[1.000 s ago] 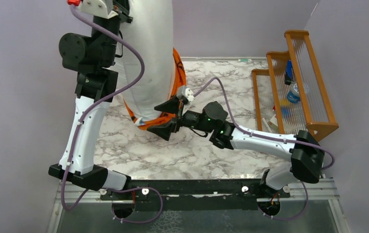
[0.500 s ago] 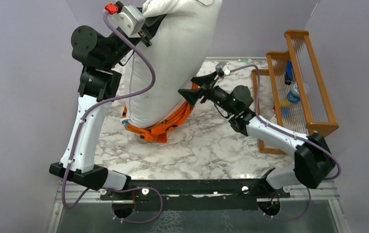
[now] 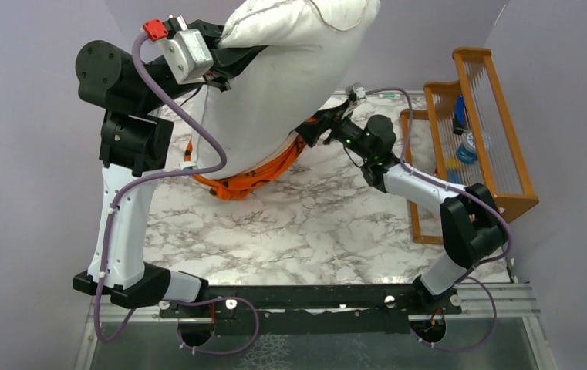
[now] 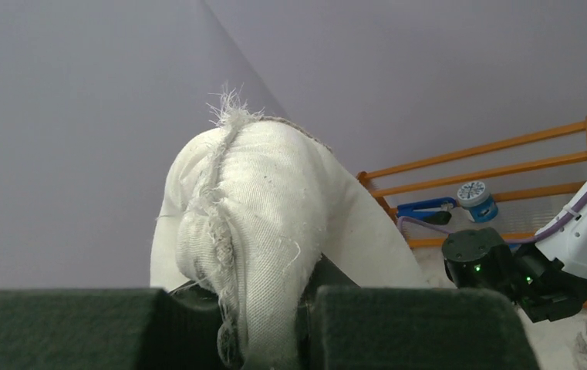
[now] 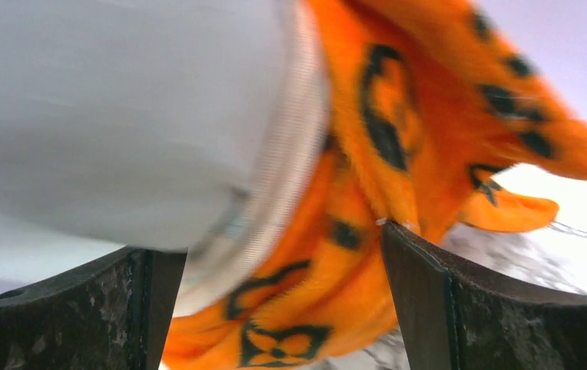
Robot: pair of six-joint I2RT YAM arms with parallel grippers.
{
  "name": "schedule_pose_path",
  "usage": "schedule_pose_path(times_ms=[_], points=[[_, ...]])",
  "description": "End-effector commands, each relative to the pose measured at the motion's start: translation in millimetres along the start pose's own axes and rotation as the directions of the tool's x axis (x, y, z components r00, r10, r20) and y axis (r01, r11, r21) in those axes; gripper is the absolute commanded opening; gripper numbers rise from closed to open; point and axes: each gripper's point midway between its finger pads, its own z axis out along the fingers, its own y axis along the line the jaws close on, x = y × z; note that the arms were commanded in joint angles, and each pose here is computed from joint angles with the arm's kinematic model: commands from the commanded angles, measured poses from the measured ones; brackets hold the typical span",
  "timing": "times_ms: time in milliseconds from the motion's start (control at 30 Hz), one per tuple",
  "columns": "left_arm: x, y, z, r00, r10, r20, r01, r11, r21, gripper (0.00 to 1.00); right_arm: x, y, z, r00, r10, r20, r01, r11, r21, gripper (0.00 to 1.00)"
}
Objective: Remove the pillowcase from the pillow
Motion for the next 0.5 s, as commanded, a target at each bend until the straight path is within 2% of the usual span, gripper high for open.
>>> schedule_pose_path(times_ms=[0, 100, 267, 467], points=[[-107.4, -2.2, -17.2, 0.939, 0.278, 0.202, -0.271, 0.961, -0.062, 0.0, -27.6, -60.6, -29.4, 0.995, 0.005, 0.096, -0.023, 0.983, 0.18, 1.0], [-105.4, -1.4, -16.1, 0.94, 0.272, 0.207, -0.264, 0.962, -0.063, 0.0, -34.8, -69.3, -41.0, 0.994, 0.008, 0.111, -0.029, 0.982, 0.188, 1.0], [-104.5, -3.1, -13.7, 0.939, 0.261, 0.223, -0.257, 0.965, -0.047, 0.0, -38.9, -70.6, -32.1, 0.995, 0.005, 0.104, -0.021, 0.987, 0.159, 1.0], [-110.9, -6.1, -15.0, 0.932, 0.261, 0.251, -0.259, 0.965, -0.044, 0.0, -10.3, -71.1, -14.3, 0.996, 0.08, 0.032, -0.082, 0.994, 0.067, 0.94]])
